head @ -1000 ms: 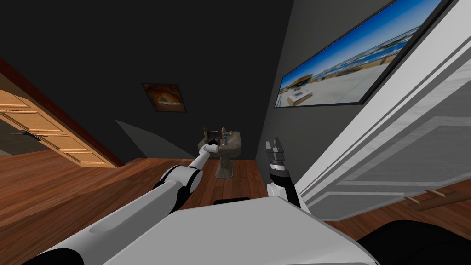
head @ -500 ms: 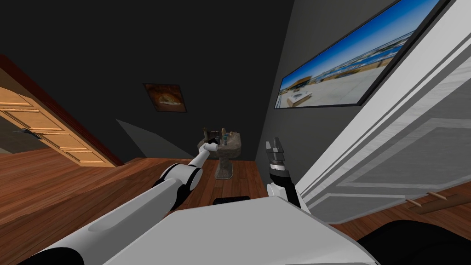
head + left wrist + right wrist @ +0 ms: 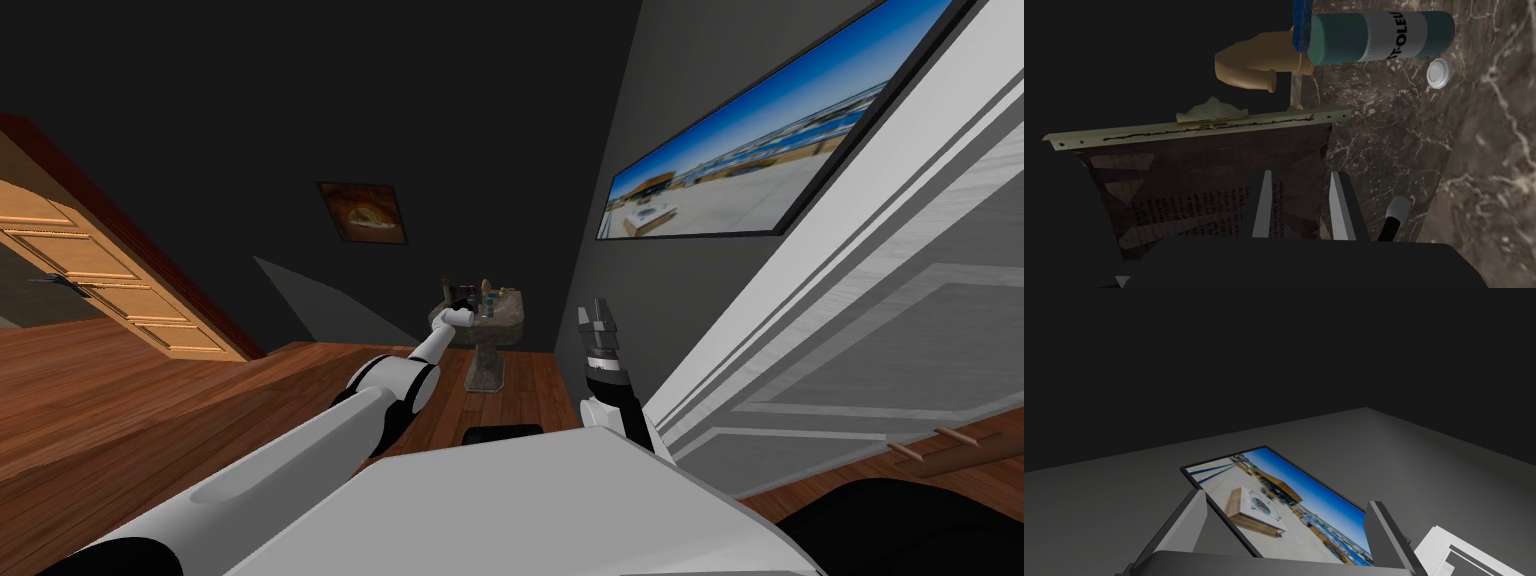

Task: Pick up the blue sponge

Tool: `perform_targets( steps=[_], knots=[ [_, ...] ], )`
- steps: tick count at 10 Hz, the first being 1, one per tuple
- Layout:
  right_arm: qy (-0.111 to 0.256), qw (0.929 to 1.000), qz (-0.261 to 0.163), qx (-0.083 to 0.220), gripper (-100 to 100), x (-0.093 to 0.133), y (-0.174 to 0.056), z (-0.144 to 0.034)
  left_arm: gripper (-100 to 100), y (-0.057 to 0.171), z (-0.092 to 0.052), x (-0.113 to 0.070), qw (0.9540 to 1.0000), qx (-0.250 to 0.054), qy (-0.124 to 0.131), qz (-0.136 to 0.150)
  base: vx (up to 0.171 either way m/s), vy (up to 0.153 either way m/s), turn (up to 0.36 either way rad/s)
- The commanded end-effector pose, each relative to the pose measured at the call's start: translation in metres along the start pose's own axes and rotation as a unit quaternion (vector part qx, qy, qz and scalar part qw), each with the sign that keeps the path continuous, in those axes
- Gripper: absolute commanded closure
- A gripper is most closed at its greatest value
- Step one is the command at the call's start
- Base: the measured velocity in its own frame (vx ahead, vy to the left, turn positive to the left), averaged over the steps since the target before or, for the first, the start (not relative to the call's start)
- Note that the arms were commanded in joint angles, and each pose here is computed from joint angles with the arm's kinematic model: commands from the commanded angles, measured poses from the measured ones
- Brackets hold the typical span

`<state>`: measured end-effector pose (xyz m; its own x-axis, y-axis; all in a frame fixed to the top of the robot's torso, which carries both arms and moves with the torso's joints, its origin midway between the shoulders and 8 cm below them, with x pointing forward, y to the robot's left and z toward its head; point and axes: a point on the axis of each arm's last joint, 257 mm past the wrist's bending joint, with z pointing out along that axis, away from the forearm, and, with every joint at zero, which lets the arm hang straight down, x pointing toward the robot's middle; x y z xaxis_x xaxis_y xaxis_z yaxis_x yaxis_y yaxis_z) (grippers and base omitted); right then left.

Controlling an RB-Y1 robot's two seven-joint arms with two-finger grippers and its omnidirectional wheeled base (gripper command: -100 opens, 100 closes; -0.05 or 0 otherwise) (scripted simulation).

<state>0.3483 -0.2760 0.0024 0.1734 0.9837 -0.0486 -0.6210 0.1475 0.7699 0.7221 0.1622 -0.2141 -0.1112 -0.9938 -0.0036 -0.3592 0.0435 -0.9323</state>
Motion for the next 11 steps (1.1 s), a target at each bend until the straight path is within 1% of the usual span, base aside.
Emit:
perform_targets(
  steps=[1,5,7,8,9,10,11],
  knots=[
    [0.000,1.0000,0.000,0.000,0,0.000,0.000,0.000,-100,-0.026,0.000,0.000,0.9998,0.020,0.000,0.002,0.064,-0.015,-0.005],
    [0.000,1.0000,0.000,0.000,0,0.000,0.000,0.000,-100,-0.030,0.000,-0.001,0.9998,0.019,0.000,0.002,0.045,-0.008,-0.005],
    [0.000,1.0000,0.000,0.000,0,0.000,0.000,0.000,-100,-0.032,-0.001,-0.001,0.9997,0.024,0.001,0.001,0.013,-0.011,0.005],
    [0.000,1.0000,0.000,0.000,0,0.000,0.000,0.000,-100,-0.030,0.000,-0.001,0.9998,0.019,0.000,0.002,-0.007,-0.002,-0.016],
    [0.000,1.0000,0.000,0.000,0,0.000,0.000,0.000,-100,-0.004,0.002,0.000,1.0000,0.000,0.000,0.000,-0.013,-0.003,0.003],
    [0.000,1.0000,0.000,0.000,0,0.000,0.000,0.000,0,0.002,0.002,0.000,1.0000,-0.005,0.000,0.000,-0.013,-0.003,0.005],
    [0.000,1.0000,0.000,0.000,0,0.000,0.000,0.000,-100,-0.002,0.002,0.000,1.0000,0.003,0.001,-0.005,-0.122,0.014,0.078]
  ],
)
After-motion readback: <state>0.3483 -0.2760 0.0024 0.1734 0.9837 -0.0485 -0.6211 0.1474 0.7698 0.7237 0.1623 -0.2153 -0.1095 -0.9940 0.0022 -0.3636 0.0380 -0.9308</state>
